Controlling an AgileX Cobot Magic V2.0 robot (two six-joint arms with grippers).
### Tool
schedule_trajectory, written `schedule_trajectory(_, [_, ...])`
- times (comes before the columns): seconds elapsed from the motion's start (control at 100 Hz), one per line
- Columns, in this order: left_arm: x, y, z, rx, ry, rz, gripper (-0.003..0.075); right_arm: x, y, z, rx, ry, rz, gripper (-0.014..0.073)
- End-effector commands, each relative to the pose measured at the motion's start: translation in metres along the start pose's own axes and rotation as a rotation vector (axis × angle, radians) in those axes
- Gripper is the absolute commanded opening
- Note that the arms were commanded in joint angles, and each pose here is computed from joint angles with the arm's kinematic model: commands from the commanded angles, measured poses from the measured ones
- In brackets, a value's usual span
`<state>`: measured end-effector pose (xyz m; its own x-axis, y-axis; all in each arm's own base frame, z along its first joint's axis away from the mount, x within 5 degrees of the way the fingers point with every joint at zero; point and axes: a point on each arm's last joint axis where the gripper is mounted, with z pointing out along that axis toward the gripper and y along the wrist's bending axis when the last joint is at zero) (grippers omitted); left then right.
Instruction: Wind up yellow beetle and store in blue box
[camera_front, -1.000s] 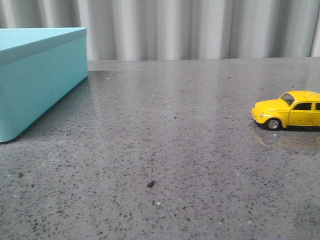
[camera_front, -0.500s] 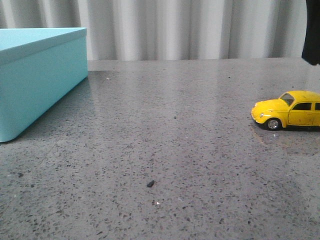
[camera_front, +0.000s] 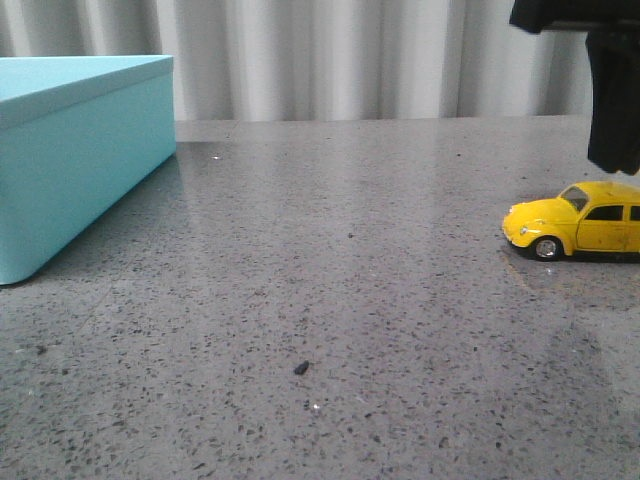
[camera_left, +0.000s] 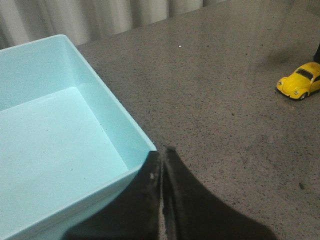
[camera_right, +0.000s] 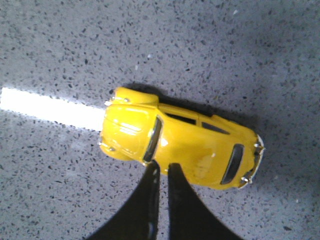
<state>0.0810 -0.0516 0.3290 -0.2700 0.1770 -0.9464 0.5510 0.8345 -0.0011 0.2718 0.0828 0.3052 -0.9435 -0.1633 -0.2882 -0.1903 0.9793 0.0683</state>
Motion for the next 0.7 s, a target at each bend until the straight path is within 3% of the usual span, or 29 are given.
schedule_trajectory(0.0, [-0.014, 0.001, -0.001, -0.009, -0.081, -0.011, -0.0021, -0.006, 0.001, -0.011, -0.004, -0.066, -0.005, -0.0041])
schedule_trajectory(0.69, [-0.013, 0.002, 0.000, -0.022, -0.080, 0.009, -0.0021, -0.013, -0.014, 0.002, 0.032, -0.052, 0.029, -0.0041])
